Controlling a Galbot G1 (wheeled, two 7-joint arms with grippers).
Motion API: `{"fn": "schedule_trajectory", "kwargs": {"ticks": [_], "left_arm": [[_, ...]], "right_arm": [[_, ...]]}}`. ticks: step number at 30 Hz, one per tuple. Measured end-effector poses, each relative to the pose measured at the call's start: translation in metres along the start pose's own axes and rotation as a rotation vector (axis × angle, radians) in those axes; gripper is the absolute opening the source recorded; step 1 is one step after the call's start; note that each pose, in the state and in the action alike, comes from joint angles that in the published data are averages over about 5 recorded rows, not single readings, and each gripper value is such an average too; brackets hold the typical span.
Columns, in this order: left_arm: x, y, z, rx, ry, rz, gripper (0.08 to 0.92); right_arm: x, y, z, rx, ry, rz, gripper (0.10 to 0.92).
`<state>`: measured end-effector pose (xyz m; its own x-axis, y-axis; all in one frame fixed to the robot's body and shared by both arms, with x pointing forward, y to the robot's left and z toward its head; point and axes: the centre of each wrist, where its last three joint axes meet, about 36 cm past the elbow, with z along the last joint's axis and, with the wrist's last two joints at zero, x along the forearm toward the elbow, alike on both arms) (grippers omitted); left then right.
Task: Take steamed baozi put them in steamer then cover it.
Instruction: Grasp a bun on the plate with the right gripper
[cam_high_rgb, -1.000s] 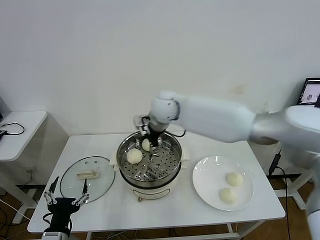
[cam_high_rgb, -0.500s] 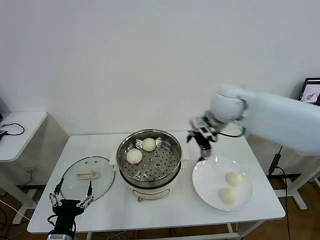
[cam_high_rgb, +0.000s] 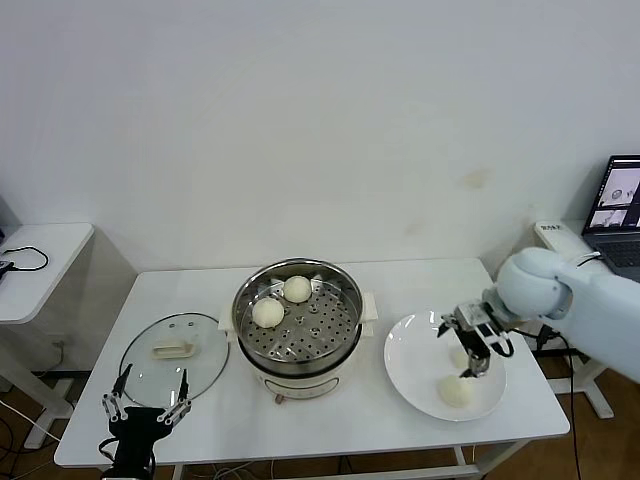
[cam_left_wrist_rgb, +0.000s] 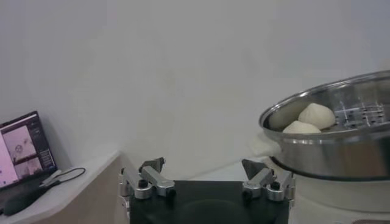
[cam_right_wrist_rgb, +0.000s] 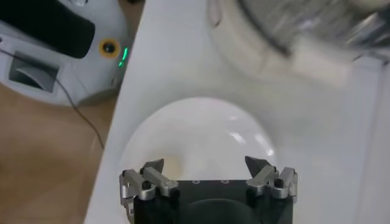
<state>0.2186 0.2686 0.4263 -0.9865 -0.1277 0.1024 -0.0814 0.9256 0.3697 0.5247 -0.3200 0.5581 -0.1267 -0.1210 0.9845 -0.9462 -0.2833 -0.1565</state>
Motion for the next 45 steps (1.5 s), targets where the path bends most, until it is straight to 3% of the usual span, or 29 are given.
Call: {"fn": "schedule_trajectory", "kwargs": {"ticks": [15, 36, 45], "left_arm": [[0.001, -0.002, 0.005, -0.005, 0.015, -0.004, 0.823], [0.004, 0.002, 0.005, -0.021, 0.009, -0.014, 0.823], [0.002, 0.001, 0.005, -0.018, 0.006, -0.016, 0.823]], "right_arm": [[-0.055, 0.026, 0.026, -0.028, 0.063, -0.032, 0.823], [-0.098, 0.020, 0.025, -0.058, 0.058, -0.009, 0.819], [-0.106, 0.015, 0.021, -0.063, 0.053, -0.014, 0.736]]}}
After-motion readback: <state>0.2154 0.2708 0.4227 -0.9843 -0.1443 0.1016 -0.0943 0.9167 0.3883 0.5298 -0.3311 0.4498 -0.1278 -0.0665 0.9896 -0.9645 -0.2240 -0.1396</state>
